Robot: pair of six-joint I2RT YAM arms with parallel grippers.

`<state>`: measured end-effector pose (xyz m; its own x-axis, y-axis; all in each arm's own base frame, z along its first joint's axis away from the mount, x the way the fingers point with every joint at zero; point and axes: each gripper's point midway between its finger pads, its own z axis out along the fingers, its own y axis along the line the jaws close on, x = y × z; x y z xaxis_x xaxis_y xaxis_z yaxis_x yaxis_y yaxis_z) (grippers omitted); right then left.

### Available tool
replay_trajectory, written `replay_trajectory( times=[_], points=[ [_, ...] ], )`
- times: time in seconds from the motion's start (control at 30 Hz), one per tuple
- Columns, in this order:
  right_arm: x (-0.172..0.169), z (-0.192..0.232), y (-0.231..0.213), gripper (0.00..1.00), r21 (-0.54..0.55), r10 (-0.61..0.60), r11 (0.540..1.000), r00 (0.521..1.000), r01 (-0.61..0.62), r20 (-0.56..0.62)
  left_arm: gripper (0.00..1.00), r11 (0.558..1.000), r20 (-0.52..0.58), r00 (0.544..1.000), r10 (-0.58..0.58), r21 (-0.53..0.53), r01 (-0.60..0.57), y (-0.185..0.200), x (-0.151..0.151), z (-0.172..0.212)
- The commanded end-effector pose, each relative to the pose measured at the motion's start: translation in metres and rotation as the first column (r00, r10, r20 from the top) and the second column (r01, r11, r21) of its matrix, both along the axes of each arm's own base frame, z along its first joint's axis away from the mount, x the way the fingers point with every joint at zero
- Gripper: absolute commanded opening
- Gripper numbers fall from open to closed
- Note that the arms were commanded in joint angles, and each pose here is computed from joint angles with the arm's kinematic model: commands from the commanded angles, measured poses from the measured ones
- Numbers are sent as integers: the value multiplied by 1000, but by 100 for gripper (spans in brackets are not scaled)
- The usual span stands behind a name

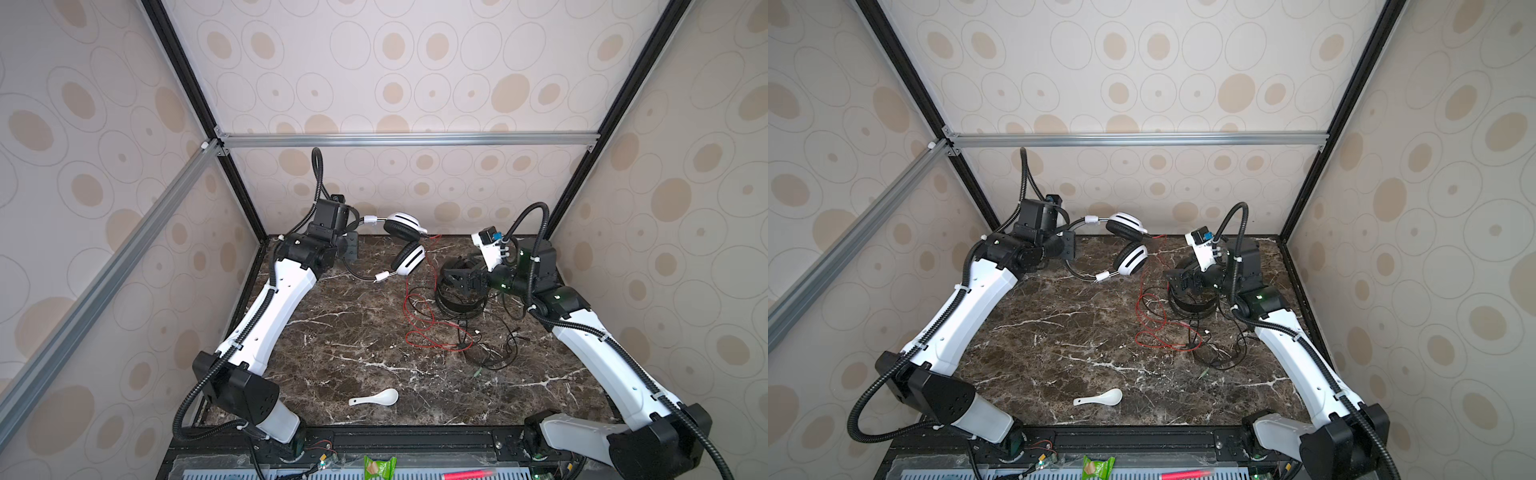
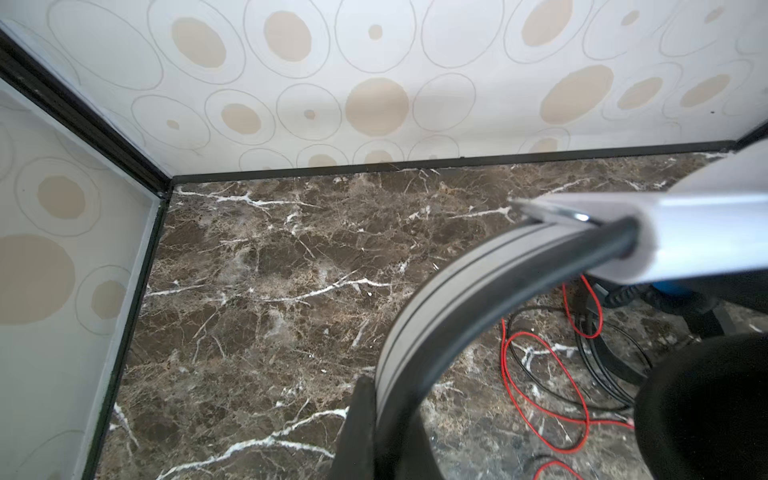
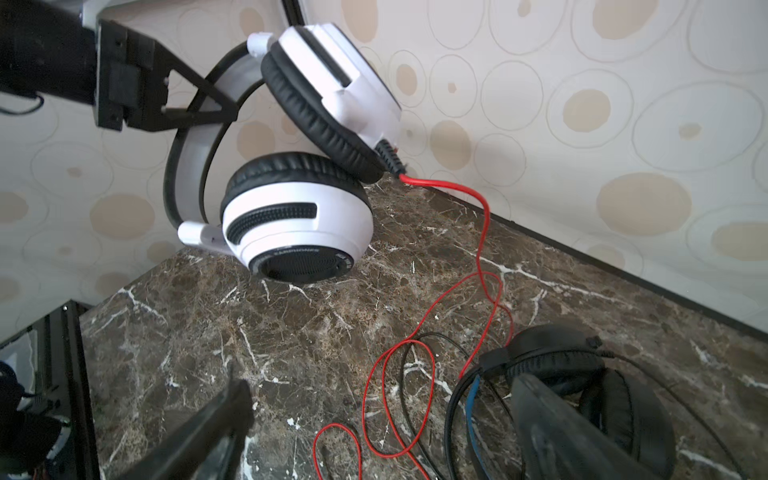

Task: Wrap the headphones
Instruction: 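Lift the white headphones with the left gripper while the right gripper rises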

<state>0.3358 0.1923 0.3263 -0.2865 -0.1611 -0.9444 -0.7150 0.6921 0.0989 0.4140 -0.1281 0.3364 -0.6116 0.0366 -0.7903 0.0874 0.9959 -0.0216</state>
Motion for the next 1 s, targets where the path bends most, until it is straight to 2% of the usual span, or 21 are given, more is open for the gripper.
replay_trajectory(
  times=[0.0, 0.1, 0.23, 0.33, 0.53, 0.7, 0.97],
  points=[
    [-21, 20, 3, 100, -53, 107, 994, 985, -100, 137, 0, 992, 59, 991, -123, -27, 125, -13, -17, 41],
    [-17, 20, 2, 100, -64, 103, 994, 979, -93, 178, 0, 987, 61, 985, -161, 9, 161, -14, -22, 48],
    [-5, 13, 5, 99, -55, 110, 993, 982, -103, 156, 0, 991, 79, 989, -128, 56, 124, 0, -26, 58],
    [12, 11, 2, 99, -13, 96, 995, 982, -96, 163, 0, 991, 88, 987, -132, 42, 129, -2, -28, 62],
    [38, 1, 14, 98, -2, 132, 991, 978, -133, 161, 0, 984, 111, 978, -176, -11, 179, -8, -41, 69],
    [60, 2, 23, 98, 18, 159, 986, 973, -164, 167, 0, 962, 121, 960, -254, -69, 263, -23, -53, 76],
    [91, 2, 33, 97, 105, 152, 979, 972, -173, 180, 0, 962, 127, 960, -249, -79, 260, -22, -55, 86]
  ],
)
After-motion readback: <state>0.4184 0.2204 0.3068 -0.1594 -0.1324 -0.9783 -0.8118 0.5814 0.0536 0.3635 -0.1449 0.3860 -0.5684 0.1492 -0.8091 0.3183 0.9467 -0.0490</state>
